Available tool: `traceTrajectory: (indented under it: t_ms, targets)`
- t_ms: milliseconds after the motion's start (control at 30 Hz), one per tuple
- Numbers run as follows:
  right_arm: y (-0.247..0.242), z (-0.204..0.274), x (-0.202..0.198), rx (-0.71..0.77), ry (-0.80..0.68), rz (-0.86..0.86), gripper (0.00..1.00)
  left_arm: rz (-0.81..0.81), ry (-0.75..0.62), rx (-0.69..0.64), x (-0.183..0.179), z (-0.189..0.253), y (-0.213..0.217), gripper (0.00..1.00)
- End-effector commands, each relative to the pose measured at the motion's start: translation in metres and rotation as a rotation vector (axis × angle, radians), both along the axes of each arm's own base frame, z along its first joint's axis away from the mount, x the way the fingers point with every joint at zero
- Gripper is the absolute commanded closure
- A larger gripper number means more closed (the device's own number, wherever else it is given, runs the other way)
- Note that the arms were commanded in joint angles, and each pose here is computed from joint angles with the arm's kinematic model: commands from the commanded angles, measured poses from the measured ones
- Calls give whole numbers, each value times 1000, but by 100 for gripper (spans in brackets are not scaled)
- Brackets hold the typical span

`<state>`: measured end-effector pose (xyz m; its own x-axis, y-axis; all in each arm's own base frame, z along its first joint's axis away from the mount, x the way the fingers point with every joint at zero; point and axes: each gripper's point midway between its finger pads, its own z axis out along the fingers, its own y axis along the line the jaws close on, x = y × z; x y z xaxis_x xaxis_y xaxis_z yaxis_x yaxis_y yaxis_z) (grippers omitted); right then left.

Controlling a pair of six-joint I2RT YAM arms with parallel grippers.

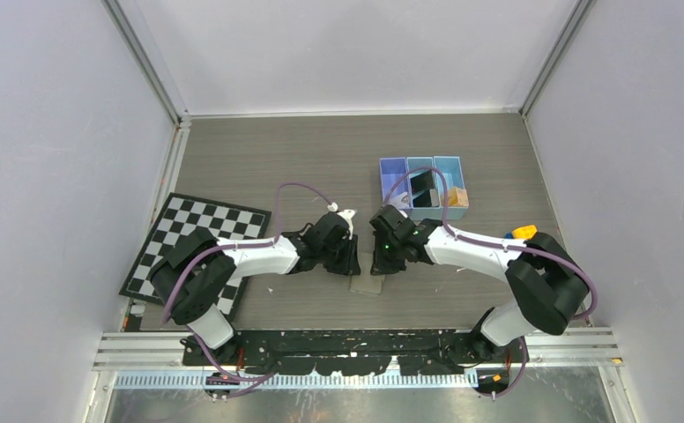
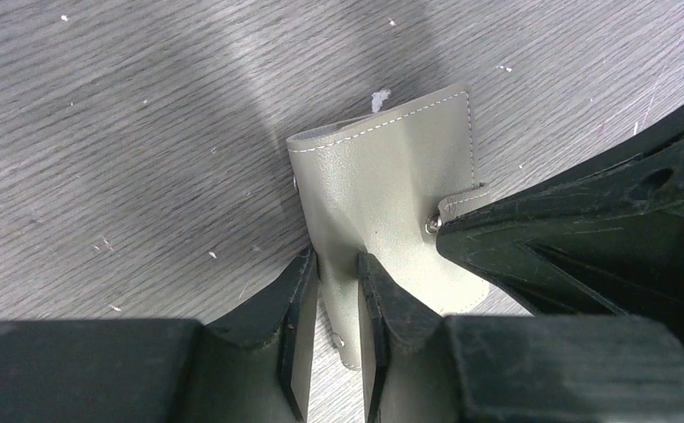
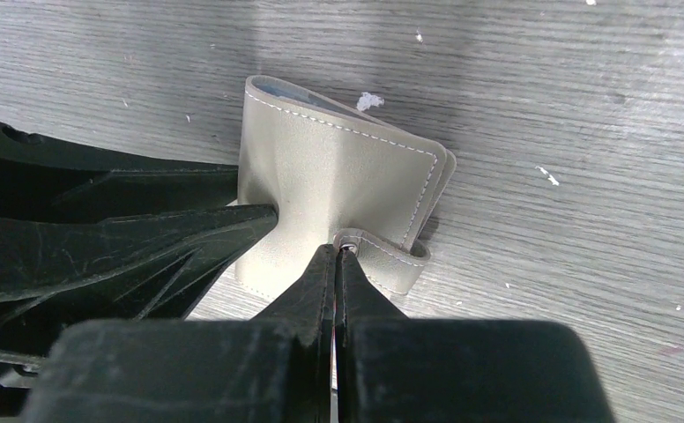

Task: Put the credit cards into the card holder
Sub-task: Close the card holder at the center of the board.

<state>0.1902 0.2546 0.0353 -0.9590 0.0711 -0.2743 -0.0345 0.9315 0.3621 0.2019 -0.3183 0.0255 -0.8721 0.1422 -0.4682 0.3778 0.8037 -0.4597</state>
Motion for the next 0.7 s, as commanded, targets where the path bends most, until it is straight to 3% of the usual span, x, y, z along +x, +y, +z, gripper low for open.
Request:
traceTrajectory:
  t_ms: [0, 667]
  targets:
    - [10, -9, 8, 2, 0, -3, 100, -8, 17, 83, -5, -17, 13, 78]
    - [-2, -45, 3, -165, 137, -71, 100, -12, 43, 49, -13, -25, 12, 80]
